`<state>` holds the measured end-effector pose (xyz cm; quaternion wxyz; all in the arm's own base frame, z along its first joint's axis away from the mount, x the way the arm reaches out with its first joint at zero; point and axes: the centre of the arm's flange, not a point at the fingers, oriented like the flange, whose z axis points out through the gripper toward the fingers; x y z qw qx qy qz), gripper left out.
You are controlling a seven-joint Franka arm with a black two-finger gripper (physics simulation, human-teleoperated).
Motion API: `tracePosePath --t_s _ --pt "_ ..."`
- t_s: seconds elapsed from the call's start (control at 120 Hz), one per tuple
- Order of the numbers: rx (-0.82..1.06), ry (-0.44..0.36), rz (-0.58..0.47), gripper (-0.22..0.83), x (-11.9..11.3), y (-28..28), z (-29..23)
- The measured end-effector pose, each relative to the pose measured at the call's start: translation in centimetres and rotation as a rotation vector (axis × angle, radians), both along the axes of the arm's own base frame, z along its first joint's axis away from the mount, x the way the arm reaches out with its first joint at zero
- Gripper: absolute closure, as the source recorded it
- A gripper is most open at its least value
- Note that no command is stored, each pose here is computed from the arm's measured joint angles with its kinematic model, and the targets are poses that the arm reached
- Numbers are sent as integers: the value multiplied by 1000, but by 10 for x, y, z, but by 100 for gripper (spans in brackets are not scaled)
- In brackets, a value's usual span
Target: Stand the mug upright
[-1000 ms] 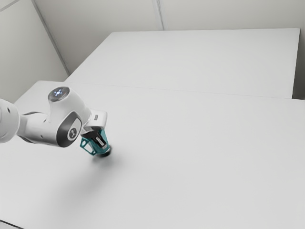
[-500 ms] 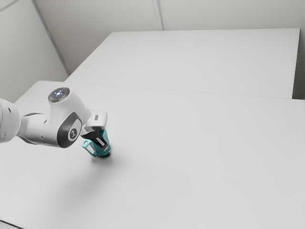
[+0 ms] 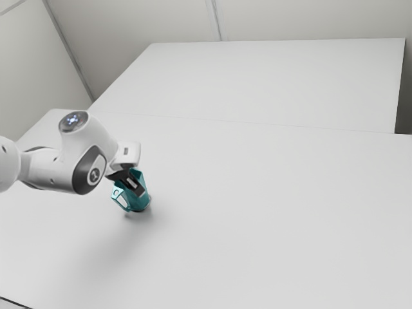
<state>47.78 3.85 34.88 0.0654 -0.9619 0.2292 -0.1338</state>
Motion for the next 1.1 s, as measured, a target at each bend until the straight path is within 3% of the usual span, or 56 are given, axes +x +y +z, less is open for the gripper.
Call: tracePosePath --t_s 0.367,0.508,0.592,0.717,0.825,0.933,1.1 --pt "8 -110 9 29 4 -13 70" --pt "-37 -169 21 23 30 -25 130" --pt "-80 -175 20 17 59 -33 177" --pt "-127 -79 -1 9 123 -45 221" --pt "-120 39 21 6 160 -50 230" --pt "-98 138 64 3 168 -54 241" --pt "-92 270 135 2 158 -52 237"
